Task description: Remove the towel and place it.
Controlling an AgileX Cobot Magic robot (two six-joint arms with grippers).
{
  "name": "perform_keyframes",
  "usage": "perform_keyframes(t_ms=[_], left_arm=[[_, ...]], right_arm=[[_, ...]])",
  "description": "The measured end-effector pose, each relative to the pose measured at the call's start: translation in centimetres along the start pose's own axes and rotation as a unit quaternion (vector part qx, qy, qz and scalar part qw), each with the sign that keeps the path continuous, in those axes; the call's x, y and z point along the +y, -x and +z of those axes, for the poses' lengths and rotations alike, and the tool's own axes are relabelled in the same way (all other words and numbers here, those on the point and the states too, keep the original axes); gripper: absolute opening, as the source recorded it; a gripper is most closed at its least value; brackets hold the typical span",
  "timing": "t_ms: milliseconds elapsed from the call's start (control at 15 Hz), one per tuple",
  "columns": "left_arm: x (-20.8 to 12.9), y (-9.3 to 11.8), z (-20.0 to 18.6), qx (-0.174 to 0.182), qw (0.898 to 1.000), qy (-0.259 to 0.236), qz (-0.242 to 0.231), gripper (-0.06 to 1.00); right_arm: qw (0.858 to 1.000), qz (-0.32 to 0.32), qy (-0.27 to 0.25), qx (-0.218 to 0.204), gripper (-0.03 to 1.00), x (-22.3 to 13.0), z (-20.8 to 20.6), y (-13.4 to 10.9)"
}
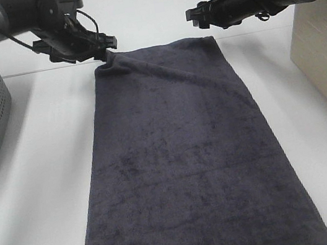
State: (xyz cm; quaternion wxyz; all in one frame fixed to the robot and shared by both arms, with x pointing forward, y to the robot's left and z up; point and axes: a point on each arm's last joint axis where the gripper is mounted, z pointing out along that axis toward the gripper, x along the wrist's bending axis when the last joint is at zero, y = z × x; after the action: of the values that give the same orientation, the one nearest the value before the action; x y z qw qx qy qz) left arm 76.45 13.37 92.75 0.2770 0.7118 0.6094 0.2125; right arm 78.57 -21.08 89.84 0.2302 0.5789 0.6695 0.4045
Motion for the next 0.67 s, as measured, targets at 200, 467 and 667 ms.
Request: perform_keyframes(t_ms=[200, 467, 667], left_arm=[[1.5, -0.3, -8.2, 0.013, 0.993, -0.119, 0.001, 0.67], [3.8, -0.5, -15.4, 0.018, 0.994, -0.107, 0.013, 0.67], [4.9, -1.0, -18.3, 0.033, 0.997, -0.073, 0.022, 0.67]], right_arm=[[0.999, 0.0, 0.026, -0.025, 0.57, 0.5, 0.0, 0.5], [0.999, -0.001, 0.032, -0.028, 0.57, 0.1, 1.2, 0.8], [1.0, 0.0, 0.017, -0.021, 0.57, -1.1, 2.5, 0.9]])
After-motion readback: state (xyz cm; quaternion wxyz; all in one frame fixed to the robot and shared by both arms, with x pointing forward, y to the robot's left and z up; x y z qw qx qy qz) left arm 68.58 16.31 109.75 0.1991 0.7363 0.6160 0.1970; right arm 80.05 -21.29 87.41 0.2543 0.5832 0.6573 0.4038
